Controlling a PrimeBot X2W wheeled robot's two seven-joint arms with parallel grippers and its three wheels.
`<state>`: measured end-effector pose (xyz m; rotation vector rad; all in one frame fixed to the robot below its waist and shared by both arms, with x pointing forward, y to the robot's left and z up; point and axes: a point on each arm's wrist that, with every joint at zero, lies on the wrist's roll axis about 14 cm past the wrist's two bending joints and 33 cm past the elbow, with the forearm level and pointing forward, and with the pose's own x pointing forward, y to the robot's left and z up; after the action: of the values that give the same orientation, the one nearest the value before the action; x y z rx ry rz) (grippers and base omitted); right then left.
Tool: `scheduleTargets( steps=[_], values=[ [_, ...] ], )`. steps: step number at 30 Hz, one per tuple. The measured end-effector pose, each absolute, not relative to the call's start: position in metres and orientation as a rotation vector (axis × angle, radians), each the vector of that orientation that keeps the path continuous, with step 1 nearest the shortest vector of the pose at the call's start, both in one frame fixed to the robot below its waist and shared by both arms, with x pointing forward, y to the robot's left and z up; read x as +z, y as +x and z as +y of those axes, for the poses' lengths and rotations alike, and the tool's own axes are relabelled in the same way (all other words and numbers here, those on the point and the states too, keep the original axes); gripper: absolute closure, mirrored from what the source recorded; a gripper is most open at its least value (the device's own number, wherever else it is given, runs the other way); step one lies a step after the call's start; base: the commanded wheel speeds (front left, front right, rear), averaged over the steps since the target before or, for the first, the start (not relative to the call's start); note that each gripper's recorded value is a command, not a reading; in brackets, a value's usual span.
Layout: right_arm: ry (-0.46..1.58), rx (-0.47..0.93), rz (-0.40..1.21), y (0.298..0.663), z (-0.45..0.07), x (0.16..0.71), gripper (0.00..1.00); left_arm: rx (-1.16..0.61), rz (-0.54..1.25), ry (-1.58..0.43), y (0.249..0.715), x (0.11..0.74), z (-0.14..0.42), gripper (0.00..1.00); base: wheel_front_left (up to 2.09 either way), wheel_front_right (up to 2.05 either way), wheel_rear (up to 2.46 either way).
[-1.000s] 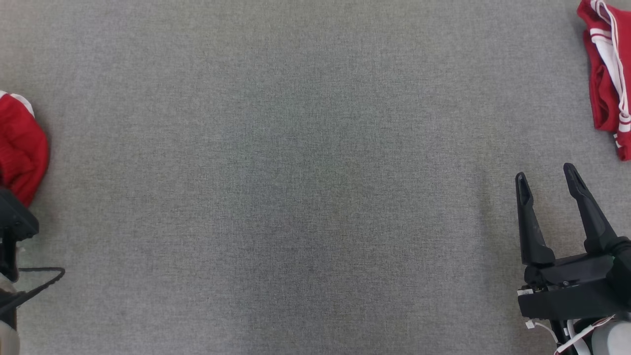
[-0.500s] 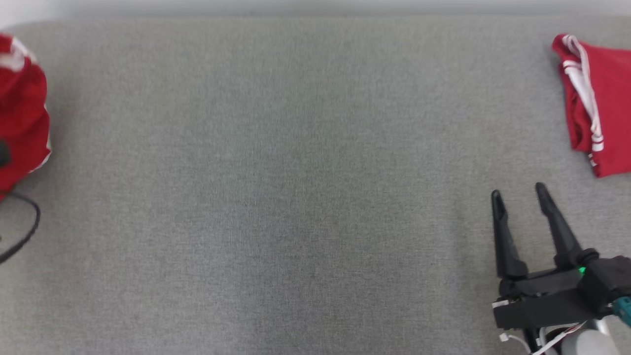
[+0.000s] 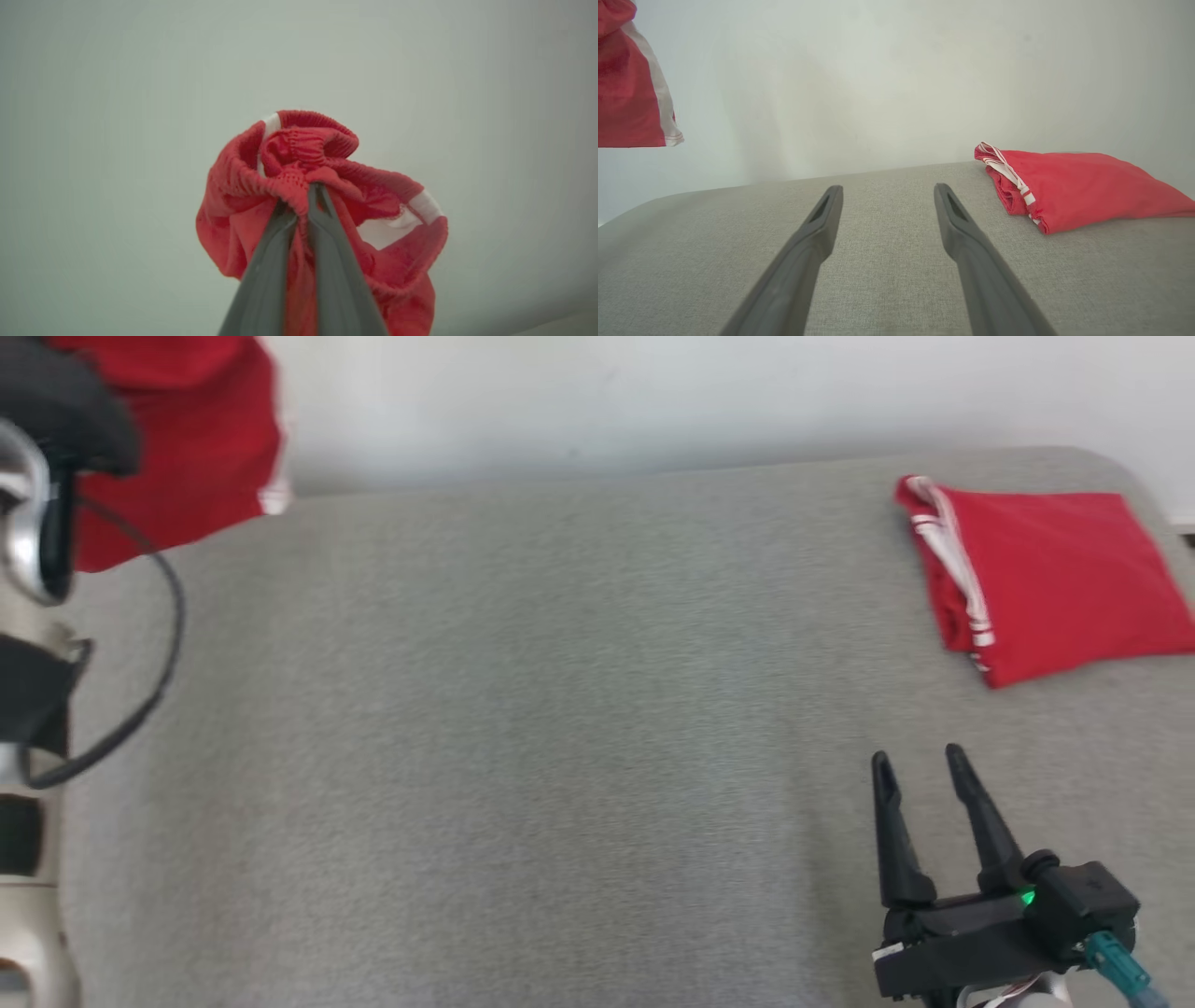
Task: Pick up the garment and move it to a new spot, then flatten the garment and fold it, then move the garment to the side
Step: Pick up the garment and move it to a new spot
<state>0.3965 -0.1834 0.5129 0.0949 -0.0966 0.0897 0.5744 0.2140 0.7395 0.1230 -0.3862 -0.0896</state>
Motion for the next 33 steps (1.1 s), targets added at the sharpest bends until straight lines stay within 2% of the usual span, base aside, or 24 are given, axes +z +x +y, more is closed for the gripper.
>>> scheduleTargets(
  steps=[8,12,13,16,23,28,33],
  values=[
    [0.115,-0.030,-0.115,0.366,-0.215,0.517,0.00,-0.419,-0.504,0.041,0.553,0.783,0.068,1.00,0.00,0.00,0.00],
    [0.115,-0.100,-0.121,0.349,-0.235,0.518,0.00,-0.590,-0.515,-0.027,0.530,0.783,-0.005,1.00,0.00,0.00,0.00],
    [0.113,-0.133,-0.127,0.342,-0.245,0.520,0.00,-0.667,-0.511,-0.067,0.517,0.781,-0.038,1.00,0.00,0.00,0.00],
    [0.108,-0.172,-0.132,0.332,-0.255,0.521,0.00,-0.730,-0.495,-0.132,0.505,0.773,-0.069,1.00,0.00,0.00,0.00],
    [0.105,-0.209,-0.138,0.326,-0.265,0.523,0.00,-0.785,-0.294,-0.181,0.495,0.691,-0.100,1.00,0.00,0.00,0.00],
    [0.113,-0.179,-0.124,0.336,-0.256,0.518,0.00,-0.688,-0.107,-0.207,0.496,0.606,-0.078,1.00,0.00,0.00,0.00],
    [0.119,-0.145,-0.113,0.347,-0.245,0.514,0.00,-0.571,0.138,-0.254,0.479,0.506,-0.042,1.00,0.00,0.00,0.00]
  ],
)
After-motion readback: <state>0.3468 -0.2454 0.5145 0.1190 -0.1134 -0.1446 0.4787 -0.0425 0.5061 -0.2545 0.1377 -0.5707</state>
